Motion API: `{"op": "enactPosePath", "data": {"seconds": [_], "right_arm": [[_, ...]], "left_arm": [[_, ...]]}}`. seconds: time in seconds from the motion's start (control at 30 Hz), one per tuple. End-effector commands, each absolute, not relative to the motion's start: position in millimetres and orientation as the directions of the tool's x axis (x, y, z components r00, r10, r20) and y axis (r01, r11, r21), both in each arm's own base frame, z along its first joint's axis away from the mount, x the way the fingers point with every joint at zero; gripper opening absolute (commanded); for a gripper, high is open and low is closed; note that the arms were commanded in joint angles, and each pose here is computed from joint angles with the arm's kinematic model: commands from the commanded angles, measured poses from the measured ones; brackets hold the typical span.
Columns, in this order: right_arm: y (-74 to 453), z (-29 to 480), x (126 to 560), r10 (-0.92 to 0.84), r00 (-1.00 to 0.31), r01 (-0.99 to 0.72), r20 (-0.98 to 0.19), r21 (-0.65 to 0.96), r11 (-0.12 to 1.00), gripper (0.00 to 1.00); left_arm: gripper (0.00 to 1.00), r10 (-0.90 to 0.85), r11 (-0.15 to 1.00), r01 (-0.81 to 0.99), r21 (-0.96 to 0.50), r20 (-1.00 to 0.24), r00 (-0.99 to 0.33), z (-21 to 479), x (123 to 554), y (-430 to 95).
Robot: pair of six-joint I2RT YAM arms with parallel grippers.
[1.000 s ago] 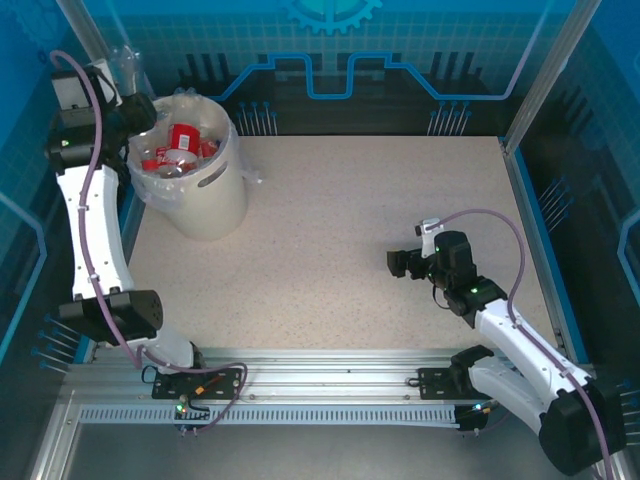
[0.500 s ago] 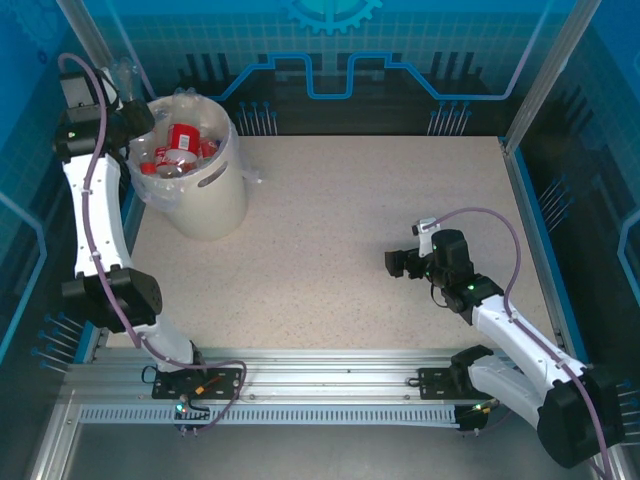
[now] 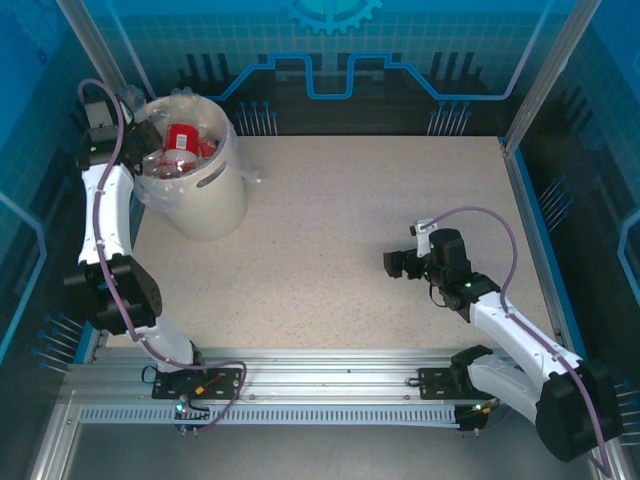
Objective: Put the plastic bottles in the bin
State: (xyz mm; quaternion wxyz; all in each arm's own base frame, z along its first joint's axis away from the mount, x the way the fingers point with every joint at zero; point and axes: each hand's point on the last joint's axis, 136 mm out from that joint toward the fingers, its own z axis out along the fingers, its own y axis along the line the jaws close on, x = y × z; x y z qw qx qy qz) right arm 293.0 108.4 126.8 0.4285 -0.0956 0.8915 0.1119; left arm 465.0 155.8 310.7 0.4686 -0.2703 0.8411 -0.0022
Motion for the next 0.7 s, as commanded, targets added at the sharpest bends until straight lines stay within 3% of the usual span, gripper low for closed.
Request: {"op": "enactPosePath", "data": {"seconds": [0.0,0.23,0.47,0.67], "right_arm": [[118,141,300,-0.081,-0.577,-0.301,-0.813,0.119,0.946,1.0],[120,142,302,-0.078,-0.577,-0.307,-0.813,0.127,0.943,1.0],[122,140,301,-0.068,-0.581,-0.306,-0.811,0.14,0.942,1.0],[118,144,299,-0.086,-0.573,-0.303,-0.815,0.113,0.946,1.0]], "left_arm": [[0.48,-0.464,0.85,-0.457,-0.264,-0.786,-0.41,317,445,148],[0.86,-0.426,0.881,-0.389,-0.27,-0.811,-0.4,348,441,137],[0.93,-0.414,0.894,-0.344,-0.286,-0.821,-0.393,376,445,127],[0.98,-0.385,0.884,-0.407,-0.23,-0.853,-0.352,395,428,141]]}}
